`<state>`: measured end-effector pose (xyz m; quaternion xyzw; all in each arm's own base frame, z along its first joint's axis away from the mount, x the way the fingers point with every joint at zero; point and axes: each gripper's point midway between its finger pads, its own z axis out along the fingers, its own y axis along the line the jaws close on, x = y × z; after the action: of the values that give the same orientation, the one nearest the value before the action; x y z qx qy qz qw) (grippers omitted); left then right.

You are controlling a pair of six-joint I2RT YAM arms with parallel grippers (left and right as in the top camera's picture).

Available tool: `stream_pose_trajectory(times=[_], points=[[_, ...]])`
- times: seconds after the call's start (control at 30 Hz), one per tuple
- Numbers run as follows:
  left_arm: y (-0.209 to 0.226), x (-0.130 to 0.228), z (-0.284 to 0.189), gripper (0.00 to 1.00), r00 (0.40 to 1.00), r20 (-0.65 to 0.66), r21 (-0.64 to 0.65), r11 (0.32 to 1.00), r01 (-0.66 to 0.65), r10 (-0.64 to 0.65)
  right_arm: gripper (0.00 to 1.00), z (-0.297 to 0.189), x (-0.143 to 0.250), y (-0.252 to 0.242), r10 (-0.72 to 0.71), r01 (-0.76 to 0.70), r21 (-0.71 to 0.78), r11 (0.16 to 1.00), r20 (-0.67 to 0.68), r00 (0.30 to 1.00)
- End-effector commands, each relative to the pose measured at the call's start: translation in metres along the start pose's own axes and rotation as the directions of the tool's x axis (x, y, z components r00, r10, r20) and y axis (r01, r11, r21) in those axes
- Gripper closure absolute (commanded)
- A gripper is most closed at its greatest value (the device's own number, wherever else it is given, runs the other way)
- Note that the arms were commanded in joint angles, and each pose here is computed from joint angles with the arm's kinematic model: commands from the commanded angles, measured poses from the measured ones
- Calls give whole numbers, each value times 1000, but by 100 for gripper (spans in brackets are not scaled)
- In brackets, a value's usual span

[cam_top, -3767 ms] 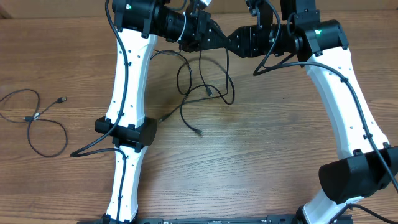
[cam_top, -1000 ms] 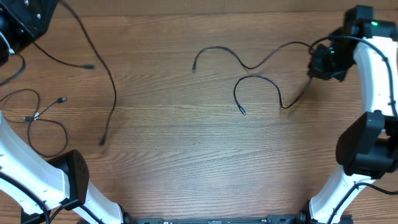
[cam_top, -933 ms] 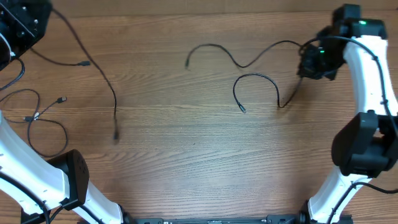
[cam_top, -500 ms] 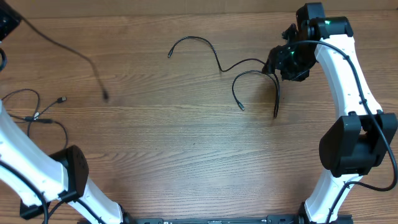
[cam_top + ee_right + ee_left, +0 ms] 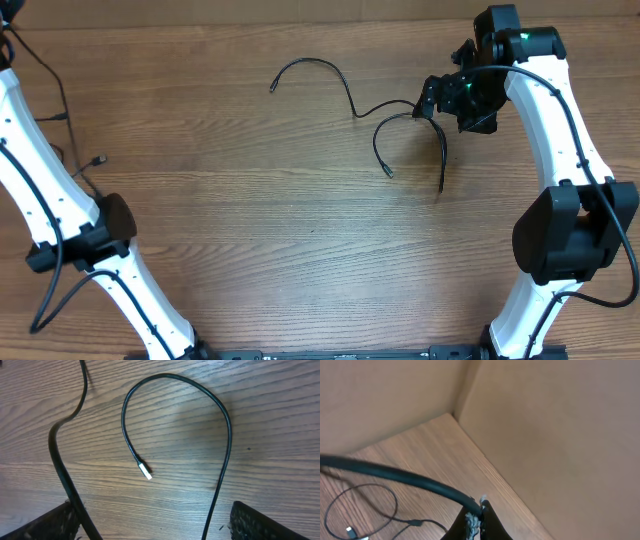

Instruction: Untangle cables

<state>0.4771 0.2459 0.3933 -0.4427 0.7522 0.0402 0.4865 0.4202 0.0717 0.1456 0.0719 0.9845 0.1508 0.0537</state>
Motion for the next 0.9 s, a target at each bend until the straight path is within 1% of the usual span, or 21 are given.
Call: stream_pose_trajectory(times=[0.0, 0.07, 0.17, 0.2, 0.23, 0.27, 0.3, 0.33, 0.37, 0.4, 0.43, 0.5, 0.57, 0.7, 0.8, 0.83, 0.87], points=[[34, -4, 23, 96, 994, 19, -102, 988, 111, -110, 8, -3, -2, 5, -15, 15, -9, 1000, 10, 1000], [44, 7, 35, 96, 994, -19, -143, 984, 103, -107, 8, -3, -2, 5, -15, 15, -9, 1000, 10, 1000], [65, 37, 57, 96, 988, -118, -223, 972, 74, -102, 8, -3, -1, 5, -14, 14, -8, 1000, 8, 1000], [72, 50, 65, 95, 982, -158, -251, 966, 59, -101, 8, -3, -1, 5, -14, 14, -8, 1000, 8, 1000], [77, 58, 71, 91, 978, -184, -269, 962, 49, -101, 8, -3, -1, 5, -14, 14, -9, 1000, 8, 1000], [84, 74, 83, 77, 967, -232, -294, 955, 30, -102, 8, -3, -1, 5, -14, 14, -9, 1000, 8, 1000], [86, 81, 88, 66, 963, -251, -300, 954, 23, -102, 8, -3, -1, 5, -14, 14, -9, 1000, 8, 1000], [90, 93, 96, 50, 953, -289, -308, 951, -1, -93, 7, -3, -1, 5, -15, 15, -8, 1000, 8, 1000], [92, 104, 102, 37, 940, -334, -299, 954, -33, -72, 7, -3, -1, 5, -14, 14, -8, 1000, 8, 1000], [91, 114, 106, 28, 926, -373, -281, 958, -57, -55, 7, -3, -1, 5, -15, 15, -8, 1000, 8, 1000], [90, 121, 108, 21, 914, -404, -262, 962, -73, -40, 7, -3, -1, 5, -15, 15, -8, 1000, 8, 1000], [86, 126, 108, 14, 902, -430, -237, 969, -68, -42, 6, -3, -1, 5, -15, 15, -8, 1000, 7, 1000], [80, 126, 105, 11, 899, -436, -208, 977, -53, -44, 6, -3, -1, 5, -14, 14, -8, 1000, 6, 1000], [50, 104, 73, 11, 910, -413, -82, 997, -4, -31, 6, -3, 1, 5, -12, 12, -7, 1000, 1, 1000], [17, 88, 36, 14, 918, -394, 69, 997, -22, 47, 5, -3, 0, 5, -13, 13, -7, 1000, 2, 1000], [6, 85, 19, 16, 919, -386, 119, 992, -38, 82, 3, -3, 0, 5, -13, 14, -8, 1000, 5, 1000], [0, 84, 7, 16, 920, -380, 136, 989, -51, 100, 3, -3, -1, 5, -14, 14, -8, 1000, 8, 1000]])
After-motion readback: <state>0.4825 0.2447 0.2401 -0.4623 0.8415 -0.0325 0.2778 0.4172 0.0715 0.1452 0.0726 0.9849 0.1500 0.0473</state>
